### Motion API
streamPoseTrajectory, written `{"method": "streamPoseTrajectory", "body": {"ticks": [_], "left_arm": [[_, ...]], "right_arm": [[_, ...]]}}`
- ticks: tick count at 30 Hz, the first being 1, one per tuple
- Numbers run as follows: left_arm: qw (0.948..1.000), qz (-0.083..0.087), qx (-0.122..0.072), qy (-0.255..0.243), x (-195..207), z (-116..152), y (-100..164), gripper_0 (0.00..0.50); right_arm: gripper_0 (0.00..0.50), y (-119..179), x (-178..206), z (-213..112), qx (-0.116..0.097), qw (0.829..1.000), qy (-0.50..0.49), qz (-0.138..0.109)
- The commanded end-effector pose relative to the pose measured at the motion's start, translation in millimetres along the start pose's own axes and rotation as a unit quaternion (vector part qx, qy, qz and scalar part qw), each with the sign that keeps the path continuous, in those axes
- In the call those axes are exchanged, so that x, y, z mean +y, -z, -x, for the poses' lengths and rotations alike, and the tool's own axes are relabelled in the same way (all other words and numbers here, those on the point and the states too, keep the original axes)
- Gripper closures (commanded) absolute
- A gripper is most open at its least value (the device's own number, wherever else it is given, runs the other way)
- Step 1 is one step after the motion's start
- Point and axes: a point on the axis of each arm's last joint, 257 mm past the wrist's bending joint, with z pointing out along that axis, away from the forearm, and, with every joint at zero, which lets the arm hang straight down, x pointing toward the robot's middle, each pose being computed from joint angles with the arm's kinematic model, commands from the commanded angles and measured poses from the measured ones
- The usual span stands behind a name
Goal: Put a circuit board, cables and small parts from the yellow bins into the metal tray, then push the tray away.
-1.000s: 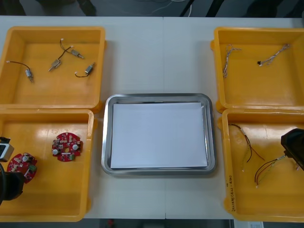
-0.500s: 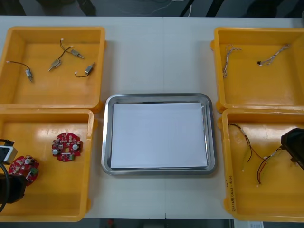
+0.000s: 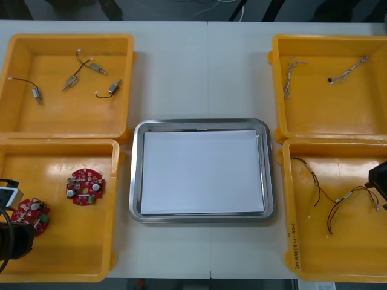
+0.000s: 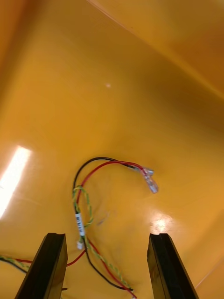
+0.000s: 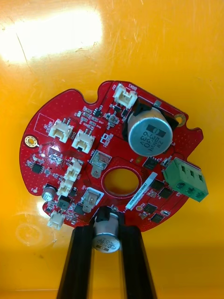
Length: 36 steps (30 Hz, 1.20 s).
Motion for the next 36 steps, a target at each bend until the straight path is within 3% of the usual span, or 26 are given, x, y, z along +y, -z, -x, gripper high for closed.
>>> {"method": "streamPoseTrajectory", "body": {"ticks": [1, 6, 14, 22, 36], "left_arm": [[0.9981, 0.009, -0.008, -0.06, 6, 12, 3, 0.0], [0.9984, 0.008, -0.014, -0.054, 6, 18, 4, 0.0], [0.9986, 0.006, -0.013, -0.05, 6, 21, 9, 0.0], [0.9988, 0.015, 0.009, -0.046, 9, 26, 36, 0.0], [0.9997, 0.016, 0.017, -0.009, 27, 65, 82, 0.0]], "right_arm": [[0.0, 23, 34, 11, -0.014, 0.999, -0.013, 0.049], [0.0, 20, 47, 5, -0.011, 0.997, -0.016, 0.069], [0.0, 2, 43, -13, 0.017, 0.998, -0.03, 0.062], [0.0, -17, 40, -17, 0.031, 0.997, -0.036, 0.057], [0.0, -47, 28, -26, 0.038, 0.997, -0.039, 0.052]]}}
